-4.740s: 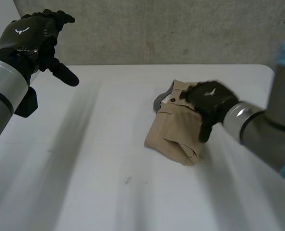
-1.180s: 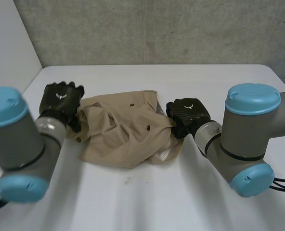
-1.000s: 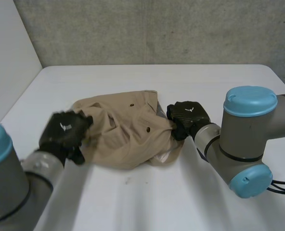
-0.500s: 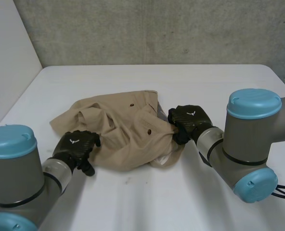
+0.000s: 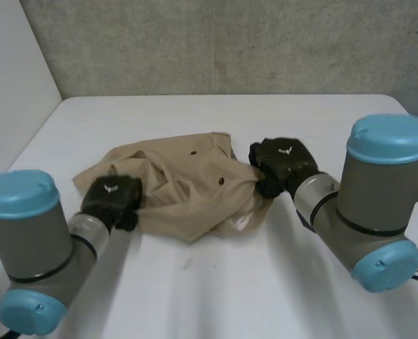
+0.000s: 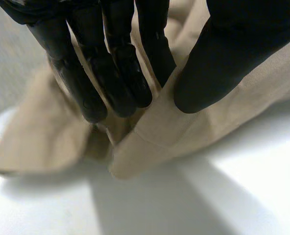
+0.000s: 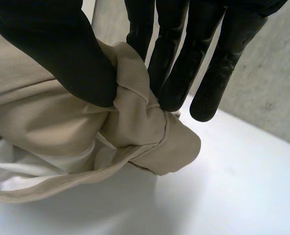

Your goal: Fold the shorts.

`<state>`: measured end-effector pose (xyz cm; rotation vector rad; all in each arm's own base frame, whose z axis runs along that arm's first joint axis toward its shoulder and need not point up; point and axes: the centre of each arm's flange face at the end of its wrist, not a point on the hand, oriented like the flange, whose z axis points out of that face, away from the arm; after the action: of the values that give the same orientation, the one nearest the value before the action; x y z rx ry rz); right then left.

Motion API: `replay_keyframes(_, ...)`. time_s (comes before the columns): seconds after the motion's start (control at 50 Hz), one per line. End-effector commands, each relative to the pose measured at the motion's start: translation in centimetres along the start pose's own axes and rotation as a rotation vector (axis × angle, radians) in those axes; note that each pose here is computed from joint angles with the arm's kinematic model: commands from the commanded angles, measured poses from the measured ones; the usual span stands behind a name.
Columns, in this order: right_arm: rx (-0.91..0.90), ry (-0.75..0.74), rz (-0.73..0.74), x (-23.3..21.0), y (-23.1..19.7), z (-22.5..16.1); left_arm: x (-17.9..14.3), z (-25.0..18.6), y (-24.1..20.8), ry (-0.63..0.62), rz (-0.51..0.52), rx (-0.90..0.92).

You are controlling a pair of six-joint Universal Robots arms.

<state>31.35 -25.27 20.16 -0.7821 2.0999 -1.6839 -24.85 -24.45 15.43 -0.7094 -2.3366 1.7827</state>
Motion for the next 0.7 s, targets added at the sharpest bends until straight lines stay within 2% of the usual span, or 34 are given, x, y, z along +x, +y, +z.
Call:
replay_keyframes(0.02,0.141,0.024,-0.207,0.2,-6.9,-3.8,-2.0,-4.7,-10.0,-0.072,0.058,0.319)
replay_keyframes(0.04,0.141,0.028,-0.251,0.2,-7.4,-4.3,-2.5,-6.2,-12.4,-0.088,0.056,0.404)
replay_keyframes(0.1,0.126,0.051,-0.431,0.3,-9.0,-6.1,-3.0,-8.8,-15.1,-0.108,0.058,0.499)
replay_keyframes(0.16,0.097,0.071,-0.533,0.6,-9.9,-7.2,-3.4,-11.3,-17.0,-0.116,0.060,0.552)
replay_keyframes(0.2,0.060,0.091,-0.584,0.6,-10.2,-8.2,-3.4,-12.2,-17.2,-0.112,0.060,0.533)
replay_keyframes(0.3,-0.038,0.102,-0.600,0.8,-9.5,-9.0,-2.9,-12.0,-15.1,-0.076,0.063,0.395)
replay_keyframes(0.4,-0.157,0.046,-0.599,0.5,-7.6,-9.7,-2.1,-9.2,-10.4,-0.035,0.073,0.187)
replay_keyframes(0.44,-0.212,0.012,-0.602,0.2,-6.2,-9.5,-2.1,-8.7,-9.8,-0.033,0.076,0.162)
replay_keyframes(0.46,-0.249,-0.004,-0.607,0.1,-5.3,-9.1,-1.9,-7.4,-8.3,-0.024,0.090,0.103)
replay_keyframes(0.56,-0.295,-0.028,-0.627,0.1,-3.6,-6.5,-1.7,-3.5,-6.5,-0.025,0.123,0.061)
replay_keyframes(0.66,-0.154,0.033,-0.607,0.3,-5.3,-3.0,-2.0,0.2,-7.8,-0.056,0.169,0.153)
replay_keyframes(0.68,0.025,0.105,-0.561,0.6,-7.8,-0.8,-2.3,2.1,-10.5,-0.092,0.194,0.275)
replay_keyframes(0.7,0.096,0.131,-0.540,0.7,-8.8,-0.3,-2.4,2.5,-11.9,-0.105,0.198,0.328)
